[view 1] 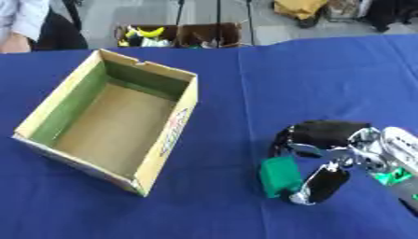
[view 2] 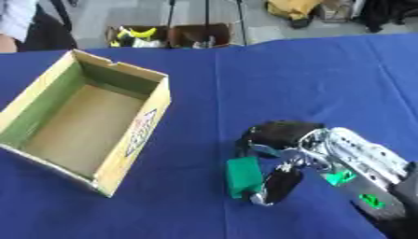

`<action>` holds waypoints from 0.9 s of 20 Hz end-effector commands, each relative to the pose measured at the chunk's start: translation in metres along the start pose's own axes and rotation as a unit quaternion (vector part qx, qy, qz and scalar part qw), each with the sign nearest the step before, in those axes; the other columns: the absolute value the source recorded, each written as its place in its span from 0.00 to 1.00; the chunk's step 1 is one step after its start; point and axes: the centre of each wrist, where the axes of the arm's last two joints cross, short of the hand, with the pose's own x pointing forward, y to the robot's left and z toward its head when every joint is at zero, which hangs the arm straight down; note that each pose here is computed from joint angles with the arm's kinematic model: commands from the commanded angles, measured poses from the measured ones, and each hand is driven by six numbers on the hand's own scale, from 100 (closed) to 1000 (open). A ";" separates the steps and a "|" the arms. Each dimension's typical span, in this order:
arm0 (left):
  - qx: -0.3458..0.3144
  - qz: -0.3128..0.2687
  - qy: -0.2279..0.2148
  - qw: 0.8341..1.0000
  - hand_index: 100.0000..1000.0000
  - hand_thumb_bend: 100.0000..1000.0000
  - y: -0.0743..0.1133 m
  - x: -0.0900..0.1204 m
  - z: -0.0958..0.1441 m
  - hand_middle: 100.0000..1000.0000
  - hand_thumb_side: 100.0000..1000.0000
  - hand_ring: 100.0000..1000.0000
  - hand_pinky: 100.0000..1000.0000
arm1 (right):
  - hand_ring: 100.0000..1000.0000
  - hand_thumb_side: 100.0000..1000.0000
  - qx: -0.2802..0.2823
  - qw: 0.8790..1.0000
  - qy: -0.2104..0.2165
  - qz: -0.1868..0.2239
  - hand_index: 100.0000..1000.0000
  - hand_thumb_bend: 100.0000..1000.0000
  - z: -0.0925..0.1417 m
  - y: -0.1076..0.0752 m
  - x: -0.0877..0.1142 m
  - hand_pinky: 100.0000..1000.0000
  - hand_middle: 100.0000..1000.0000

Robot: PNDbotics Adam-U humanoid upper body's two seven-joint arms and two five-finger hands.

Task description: Pick up objects on the table and place them in the box.

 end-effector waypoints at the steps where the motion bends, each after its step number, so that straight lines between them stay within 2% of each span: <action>1: 0.001 -0.001 -0.015 1.000 0.81 0.06 0.002 0.007 -0.004 0.57 0.91 0.53 0.16 | 0.67 0.28 -0.006 1.000 0.005 0.005 0.78 0.33 0.003 -0.005 -0.004 0.60 0.64; 6: 0.001 -0.001 -0.015 1.000 0.81 0.06 0.002 0.007 -0.004 0.57 0.91 0.53 0.16 | 0.63 0.25 -0.013 1.000 0.004 0.001 0.75 0.35 0.002 -0.005 -0.004 0.57 0.60; 11: 0.000 -0.001 -0.015 1.000 0.81 0.06 0.002 0.007 -0.004 0.58 0.91 0.53 0.16 | 0.59 0.28 -0.028 1.000 0.009 -0.007 0.71 0.34 0.001 -0.004 -0.006 0.54 0.57; 18: 0.000 -0.001 -0.015 1.000 0.81 0.06 0.002 0.007 -0.004 0.58 0.91 0.53 0.16 | 0.56 0.28 -0.053 0.998 0.016 -0.023 0.64 0.20 0.000 -0.004 -0.007 0.50 0.52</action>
